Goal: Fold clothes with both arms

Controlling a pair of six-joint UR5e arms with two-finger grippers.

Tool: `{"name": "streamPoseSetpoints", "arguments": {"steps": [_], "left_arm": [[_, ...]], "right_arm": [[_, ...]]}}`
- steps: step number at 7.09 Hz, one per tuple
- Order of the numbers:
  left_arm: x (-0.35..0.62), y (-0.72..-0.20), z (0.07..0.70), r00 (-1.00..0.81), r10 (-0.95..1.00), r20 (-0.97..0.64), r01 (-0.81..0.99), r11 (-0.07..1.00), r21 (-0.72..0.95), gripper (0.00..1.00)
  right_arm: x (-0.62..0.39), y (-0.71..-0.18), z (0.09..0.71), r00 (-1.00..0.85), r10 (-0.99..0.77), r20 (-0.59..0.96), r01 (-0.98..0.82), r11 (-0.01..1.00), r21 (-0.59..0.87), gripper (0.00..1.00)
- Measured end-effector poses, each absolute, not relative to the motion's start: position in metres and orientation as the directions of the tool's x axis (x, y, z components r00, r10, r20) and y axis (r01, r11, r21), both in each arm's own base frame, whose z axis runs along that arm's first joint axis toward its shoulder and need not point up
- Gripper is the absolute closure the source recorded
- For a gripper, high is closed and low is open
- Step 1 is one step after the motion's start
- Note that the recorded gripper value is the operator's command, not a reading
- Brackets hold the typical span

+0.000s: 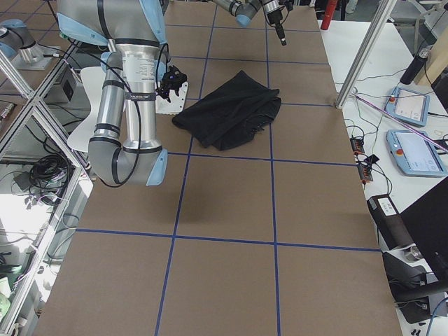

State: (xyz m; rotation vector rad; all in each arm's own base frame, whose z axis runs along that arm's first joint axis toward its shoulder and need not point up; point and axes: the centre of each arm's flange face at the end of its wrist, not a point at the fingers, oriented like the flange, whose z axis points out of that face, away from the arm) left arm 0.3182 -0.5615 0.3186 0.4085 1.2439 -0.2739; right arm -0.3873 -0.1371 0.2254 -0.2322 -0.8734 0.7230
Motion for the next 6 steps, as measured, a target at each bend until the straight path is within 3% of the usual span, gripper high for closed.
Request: {"name": "streamPoseSetpoints", "arguments": {"steps": [4,6], "left_arm": [[0.402,-0.444,0.370,0.361,-0.048,-0.931,0.363,0.927,0.093,0.54],[0.437,-0.412,0.381,0.380,-0.056,-0.923,0.338,0.937,0.082,0.54]], "right_arm": [[-0.344,-0.252,0.195,0.304,0.602,0.738,-0.596,0.725,-0.345,0.00],[-0.349,-0.288,0.201,0.301,0.610,0.733,-0.649,0.694,-0.311,0.00]]}}
